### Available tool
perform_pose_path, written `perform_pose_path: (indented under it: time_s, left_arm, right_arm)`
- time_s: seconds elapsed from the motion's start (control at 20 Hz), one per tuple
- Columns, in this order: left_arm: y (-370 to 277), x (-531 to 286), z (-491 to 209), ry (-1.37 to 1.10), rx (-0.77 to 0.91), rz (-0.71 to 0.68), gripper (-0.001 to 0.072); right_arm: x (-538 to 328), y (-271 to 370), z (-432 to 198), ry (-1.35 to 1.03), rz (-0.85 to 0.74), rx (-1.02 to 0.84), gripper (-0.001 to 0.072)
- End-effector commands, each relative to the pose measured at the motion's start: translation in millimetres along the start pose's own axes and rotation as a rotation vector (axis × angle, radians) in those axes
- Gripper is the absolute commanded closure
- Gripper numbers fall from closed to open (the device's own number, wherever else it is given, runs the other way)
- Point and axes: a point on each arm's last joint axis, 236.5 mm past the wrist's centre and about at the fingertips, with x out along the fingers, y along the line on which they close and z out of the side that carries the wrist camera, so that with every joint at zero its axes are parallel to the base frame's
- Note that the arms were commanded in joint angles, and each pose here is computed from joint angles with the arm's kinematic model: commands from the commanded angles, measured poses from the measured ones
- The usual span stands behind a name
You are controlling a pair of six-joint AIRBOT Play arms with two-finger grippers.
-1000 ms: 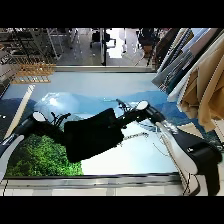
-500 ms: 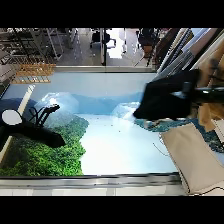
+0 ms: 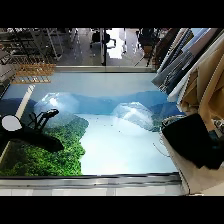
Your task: Fold the clothes and pants, and hang the long-sleeved shirts on hangers.
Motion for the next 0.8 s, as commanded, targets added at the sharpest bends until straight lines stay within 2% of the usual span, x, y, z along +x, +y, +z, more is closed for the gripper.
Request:
perform_pose_path:
  time_s: [0.0, 0.05, 0.1, 0.15, 0.2, 0.35, 0.4, 0.45, 0.55, 0.65, 0.7, 0.75]
  left_arm:
    - [1.7, 1.3, 0.3, -0.005, -0.002, 0.005, 0.0683]
    - [1.7, 1.3, 0.4, -0.005, -0.002, 0.005, 0.0684]
    - [1.7, 1.3, 0.3, -0.005, -0.002, 0.005, 0.0683]
    - [2.4, 1.3, -0.2, -0.003, -0.002, 0.008, 0.0683]
    - [3.9, 1.3, -1.1, 0.001, -0.001, 0.014, 0.0683]
    - [9.8, 0.5, -10.9, 0.042, 0.002, 0.04, 0.0683]
    - [13.9, 0.1, -15.7, 0.062, 0.004, 0.057, 0.0683]
    - [22.6, -1.0, -20.1, 0.08, -0.017, 0.095, 0.0683]
    - [67.9, -13.3, -31.3, 0.11, -0.132, 0.303, 0.0684]
    - [133.6, -59.0, -41.8, 0.065, -0.289, 0.66, 0.0683]
    - [156.7, -90.5, -40.7, -0.014, -0.342, 0.813, 0.0683]
    - [168.5, -116.8, -36.6, -0.098, -0.36, 0.906, 0.0683]
  right_arm:
    - [44.7, -99.0, -75.2, 0.143, -0.204, 0.221, 0.0673]
    - [46.8, -116.1, -89.0, 0.184, -0.265, 0.219, 0.0643]
    - [41.9, -132.2, -93.9, 0.203, -0.335, 0.201, 0.0399]
    - [31.9, -145.9, -91.5, 0.202, -0.404, 0.171, 0.0087]
    - [14.9, -159.4, -83.4, 0.196, -0.483, 0.116, 0.0017]
    - [-54.8, -173.5, -29.9, 0.082, -0.67, -0.046, 0.0015]
    - [-71.1, -159.1, -2.4, -0.029, -0.655, -0.04, 0.0016]
    - [-80.0, -130.6, 30.2, -0.173, -0.574, -0.019, 0.0016]
    - [-88.2, -28.9, 88.9, -0.421, -0.228, -0.043, 0.0017]
    - [-83.1, 78.5, 94.4, -0.454, 0.115, -0.151, 0.0018]
    - [-73.2, 119.2, 78.5, -0.407, 0.21, -0.27, 0.0018]
    - [-56.6, 148.5, 54.5, -0.333, 0.241, -0.411, 0.0018]
